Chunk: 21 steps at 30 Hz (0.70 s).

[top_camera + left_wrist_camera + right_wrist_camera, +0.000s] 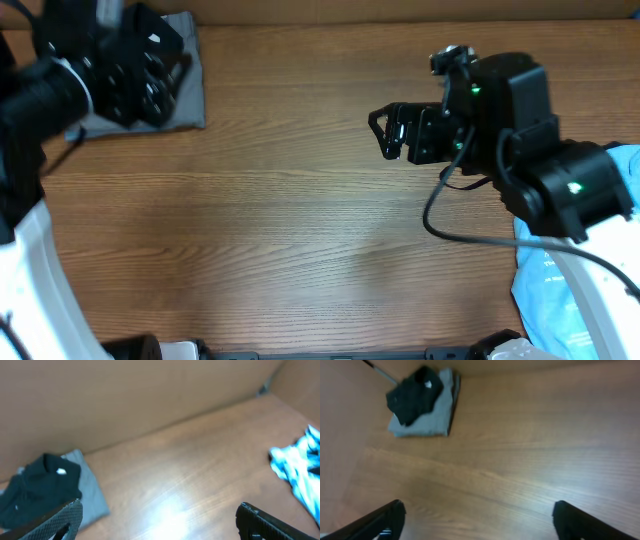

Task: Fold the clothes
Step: 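Place the black shirt on the grey trousers and release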

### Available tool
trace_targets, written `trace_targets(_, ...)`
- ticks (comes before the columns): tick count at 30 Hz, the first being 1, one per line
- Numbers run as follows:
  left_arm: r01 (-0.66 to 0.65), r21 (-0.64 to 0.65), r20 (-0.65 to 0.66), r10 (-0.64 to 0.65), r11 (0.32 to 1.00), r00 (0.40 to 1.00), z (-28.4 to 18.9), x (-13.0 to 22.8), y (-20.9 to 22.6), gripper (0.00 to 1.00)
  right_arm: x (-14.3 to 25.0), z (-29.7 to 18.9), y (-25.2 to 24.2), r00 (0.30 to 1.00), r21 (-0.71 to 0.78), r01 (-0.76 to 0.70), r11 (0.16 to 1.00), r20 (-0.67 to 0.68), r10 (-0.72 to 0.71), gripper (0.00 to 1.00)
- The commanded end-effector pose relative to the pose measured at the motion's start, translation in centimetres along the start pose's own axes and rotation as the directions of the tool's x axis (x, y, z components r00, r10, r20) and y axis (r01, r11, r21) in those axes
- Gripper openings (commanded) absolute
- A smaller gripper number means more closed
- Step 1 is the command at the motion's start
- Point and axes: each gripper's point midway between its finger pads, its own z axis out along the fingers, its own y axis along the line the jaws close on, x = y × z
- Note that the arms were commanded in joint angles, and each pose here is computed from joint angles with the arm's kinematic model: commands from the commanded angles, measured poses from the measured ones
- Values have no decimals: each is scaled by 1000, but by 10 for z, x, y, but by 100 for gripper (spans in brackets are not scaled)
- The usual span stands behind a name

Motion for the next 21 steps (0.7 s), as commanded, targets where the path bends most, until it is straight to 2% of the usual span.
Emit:
trace_targets(1,-30,-48,-34,28,998,999,-26,14,-21,100,-24,-31,7,989,24,101,995,106,-103,100)
trace_targets(6,68,-26,-121,-71,997,990,-57,50,-48,100,-34,-59,17,977,0,115,993,178,-113,100)
trace_targets(9,128,-41,-103,-132,991,986,-68,54,-54,100,-32,-72,19,974,-5,119,993,197,-116,100)
trace_targets(21,117,-54,-88,-121,992,989,-75,55,-56,100,-18,-74,21,983,-30,114,993,151,-108,100)
